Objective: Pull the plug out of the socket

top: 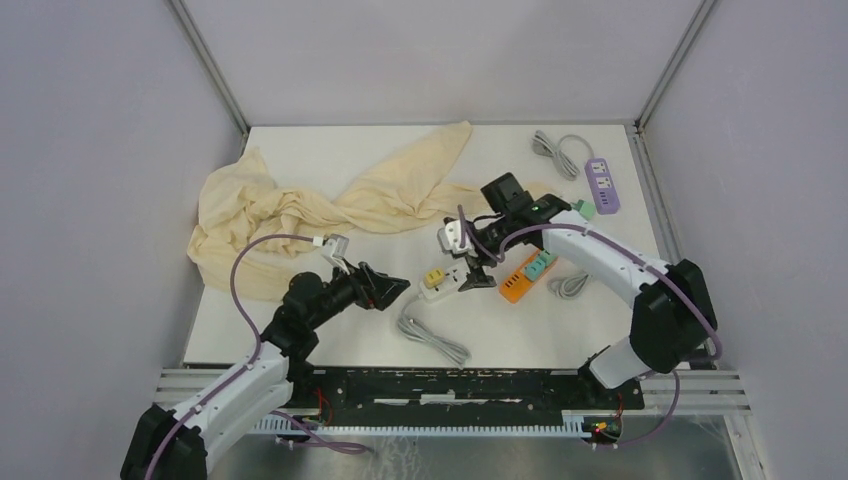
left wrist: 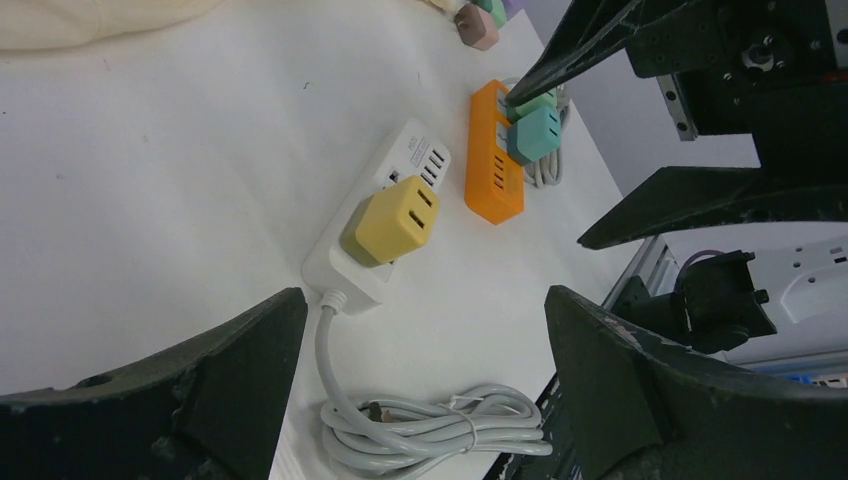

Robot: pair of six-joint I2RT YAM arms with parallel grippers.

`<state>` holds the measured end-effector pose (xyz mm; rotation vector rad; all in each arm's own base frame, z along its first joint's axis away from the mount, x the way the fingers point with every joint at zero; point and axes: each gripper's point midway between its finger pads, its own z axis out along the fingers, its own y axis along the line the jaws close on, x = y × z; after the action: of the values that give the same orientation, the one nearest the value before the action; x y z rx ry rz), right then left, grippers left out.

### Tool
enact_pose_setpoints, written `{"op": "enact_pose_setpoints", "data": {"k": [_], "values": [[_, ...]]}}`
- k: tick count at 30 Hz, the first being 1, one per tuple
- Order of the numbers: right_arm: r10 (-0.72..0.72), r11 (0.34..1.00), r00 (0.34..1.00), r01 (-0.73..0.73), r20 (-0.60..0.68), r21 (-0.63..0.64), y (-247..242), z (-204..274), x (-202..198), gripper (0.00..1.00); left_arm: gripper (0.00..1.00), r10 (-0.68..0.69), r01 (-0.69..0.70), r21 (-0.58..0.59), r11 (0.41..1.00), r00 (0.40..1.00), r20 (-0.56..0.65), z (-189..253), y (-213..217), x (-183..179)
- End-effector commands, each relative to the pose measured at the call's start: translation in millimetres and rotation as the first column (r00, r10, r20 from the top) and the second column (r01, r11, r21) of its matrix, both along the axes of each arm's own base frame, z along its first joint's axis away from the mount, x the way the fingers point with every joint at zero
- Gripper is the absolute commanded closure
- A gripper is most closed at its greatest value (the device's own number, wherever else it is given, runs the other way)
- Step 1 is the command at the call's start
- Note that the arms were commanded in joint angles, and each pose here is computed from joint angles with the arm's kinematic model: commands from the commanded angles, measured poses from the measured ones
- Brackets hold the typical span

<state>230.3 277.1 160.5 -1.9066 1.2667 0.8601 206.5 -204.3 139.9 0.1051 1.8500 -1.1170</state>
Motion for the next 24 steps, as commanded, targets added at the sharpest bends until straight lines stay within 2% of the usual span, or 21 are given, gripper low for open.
{"op": "enact_pose_setpoints", "data": {"k": [1, 9, 17, 21, 24], "values": [[0.044, 0.997, 0.989, -0.034, 0.144, -0.067, 27, -10, 17, 0.04, 0.06, 0.029, -0.025, -0.045, 0.999, 0.996, 0.079, 11, 1, 7], [0.037, 0.983, 0.992, -0.015, 0.121, -0.184, 58, -40, 33, 0.27, 0.15, 0.01, -0.008, -0.016, 1.0, 0.995, 0.098, 7, -2, 3], [0.077, 0.969, 0.993, -0.053, 0.091, -0.242, 60, -69, 21, 0.35, 0.17, -0.005, -0.004, 0.06, 0.998, 0.99, 0.142, -7, -6, -2], [0.075, 0.963, 0.993, -0.05, 0.086, -0.267, 60, -77, 22, 0.44, 0.2, -0.07, 0.038, 0.121, 0.992, 0.96, 0.271, -8, -12, -10], [0.068, 0.959, 0.994, -0.043, 0.081, -0.281, 58, -80, 22, 0.58, 0.19, -0.1, 0.025, 0.207, 0.978, 0.927, 0.362, -12, -14, -10]]}}
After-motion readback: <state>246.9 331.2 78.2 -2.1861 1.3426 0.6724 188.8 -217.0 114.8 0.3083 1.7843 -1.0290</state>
